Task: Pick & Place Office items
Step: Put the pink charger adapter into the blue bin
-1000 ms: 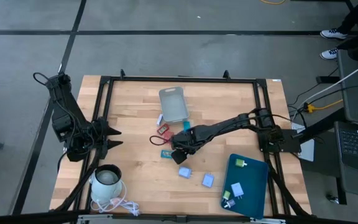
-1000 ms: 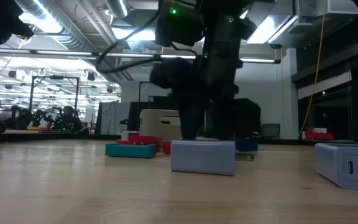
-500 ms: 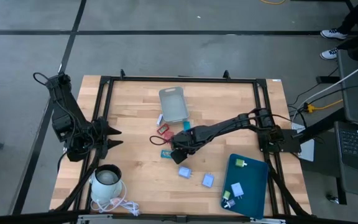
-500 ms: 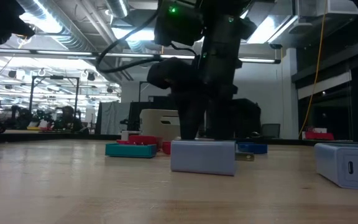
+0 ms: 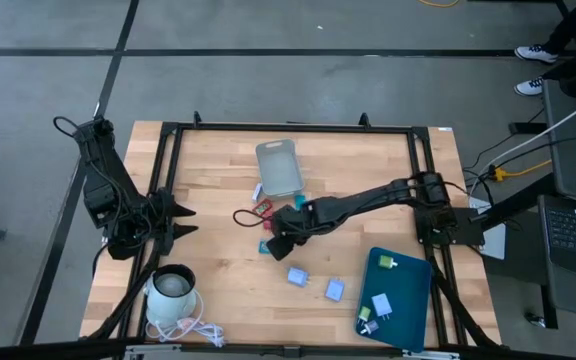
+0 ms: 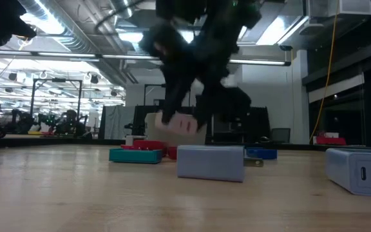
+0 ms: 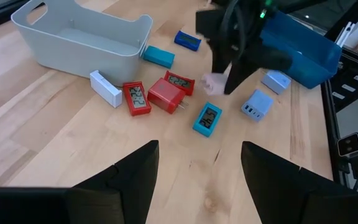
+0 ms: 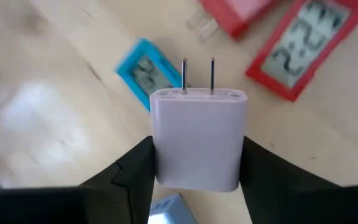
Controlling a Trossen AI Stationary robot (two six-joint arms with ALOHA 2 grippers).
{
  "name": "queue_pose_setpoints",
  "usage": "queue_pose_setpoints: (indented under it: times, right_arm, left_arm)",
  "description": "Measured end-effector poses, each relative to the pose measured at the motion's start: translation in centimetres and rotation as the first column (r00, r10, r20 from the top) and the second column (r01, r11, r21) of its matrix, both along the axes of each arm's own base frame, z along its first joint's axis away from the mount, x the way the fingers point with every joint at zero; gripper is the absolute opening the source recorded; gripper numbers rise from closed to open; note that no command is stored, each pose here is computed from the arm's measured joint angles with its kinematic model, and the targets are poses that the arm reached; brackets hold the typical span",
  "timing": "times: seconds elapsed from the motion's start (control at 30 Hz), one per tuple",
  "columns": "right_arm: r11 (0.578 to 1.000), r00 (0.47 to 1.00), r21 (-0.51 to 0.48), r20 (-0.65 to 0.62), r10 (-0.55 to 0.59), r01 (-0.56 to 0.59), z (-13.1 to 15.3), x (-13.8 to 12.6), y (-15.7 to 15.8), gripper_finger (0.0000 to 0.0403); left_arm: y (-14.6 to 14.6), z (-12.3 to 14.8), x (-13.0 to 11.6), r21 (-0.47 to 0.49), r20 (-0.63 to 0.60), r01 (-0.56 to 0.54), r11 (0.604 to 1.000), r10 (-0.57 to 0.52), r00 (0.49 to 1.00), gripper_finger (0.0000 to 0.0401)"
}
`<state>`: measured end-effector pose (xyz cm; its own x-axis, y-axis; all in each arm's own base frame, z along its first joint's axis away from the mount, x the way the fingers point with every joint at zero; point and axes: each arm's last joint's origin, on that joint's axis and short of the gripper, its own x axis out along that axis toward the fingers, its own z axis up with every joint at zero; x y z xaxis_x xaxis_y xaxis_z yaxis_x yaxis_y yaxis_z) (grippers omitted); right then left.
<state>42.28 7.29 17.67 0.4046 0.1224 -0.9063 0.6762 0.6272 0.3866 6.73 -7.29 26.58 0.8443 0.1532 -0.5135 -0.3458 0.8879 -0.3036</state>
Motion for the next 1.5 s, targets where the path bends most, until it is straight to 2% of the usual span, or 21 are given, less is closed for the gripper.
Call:
queue_pose_setpoints:
  times: [0.13, 0.3, 0.43, 0.57, 0.77, 0.97, 1.07, 1.17, 1.37, 1.43, 1.5]
  right_arm:
    - [0.998, 0.999, -0.056, 0.052, -0.014, 0.017, 3.4, -1.3, 0.6, 0.0186]
    - [0.990, 0.994, -0.115, 0.078, -0.073, 0.082, 8.4, -4.8, 1.8, 0.0186]
    - [0.979, 0.989, -0.141, 0.032, -0.141, 0.145, 11.3, -8.8, 3.6, 0.0186]
    - [0.970, 0.976, -0.140, -0.062, -0.207, 0.197, 12.5, -12.6, 6.1, 0.0186]
    - [0.961, 0.940, -0.071, -0.200, -0.276, 0.267, 12.1, -16.8, 11.0, 0.0186]
    - [0.909, 0.863, -0.039, -0.297, -0.408, 0.416, 10.5, -21.0, 15.2, 0.0186]
    - [0.891, 0.830, -0.033, -0.348, -0.436, 0.454, 9.3, -22.9, 16.7, 0.0186]
    - [0.901, 0.820, 0.000, -0.416, -0.394, 0.433, 7.9, -23.7, 17.5, 0.0186]
    - [0.903, 0.818, -0.008, -0.420, -0.393, 0.430, 5.5, -23.7, 17.0, 0.0188]
    - [0.904, 0.818, -0.016, -0.420, -0.393, 0.427, 5.2, -23.6, 16.8, 0.0213]
    - [0.907, 0.820, -0.021, -0.419, -0.390, 0.421, 5.1, -23.5, 16.6, 0.0255]
  left_arm:
    - [0.0, 0.0, 0.0, -0.001, 0.001, -0.001, 1.000, 0.001, 1.000, 0.0223]
    - [0.0, 0.0, 0.0, 0.001, 0.005, -0.003, 1.000, 0.003, 1.000, 0.0223]
    - [0.0, 0.0, 0.0, 0.006, 0.014, -0.008, 1.000, 0.008, 1.000, 0.0223]
    - [0.0, 0.0, 0.0, 0.007, 0.018, -0.011, 1.000, 0.011, 1.000, 0.0223]
    - [0.0, 0.1, 0.0, 0.009, 0.018, -0.011, 1.000, 0.011, 1.000, 0.0223]
    - [0.0, 0.1, 0.0, 0.011, 0.023, -0.014, 1.000, 0.014, 1.000, 0.0223]
    - [0.1, 0.1, 0.0, 0.015, 0.029, -0.017, 1.000, 0.017, 0.999, 0.0223]
    - [0.1, 0.1, 0.0, 0.017, 0.031, -0.018, 1.000, 0.018, 0.999, 0.0223]
    - [0.1, 0.1, 0.0, 0.015, 0.039, -0.026, 1.000, 0.026, 0.999, 0.0223]
    - [0.1, 0.1, 0.0, 0.013, 0.038, -0.025, 1.000, 0.025, 0.999, 0.0223]
    - [0.1, 0.1, 0.1, 0.010, 0.039, -0.026, 1.000, 0.026, 0.999, 0.0223]
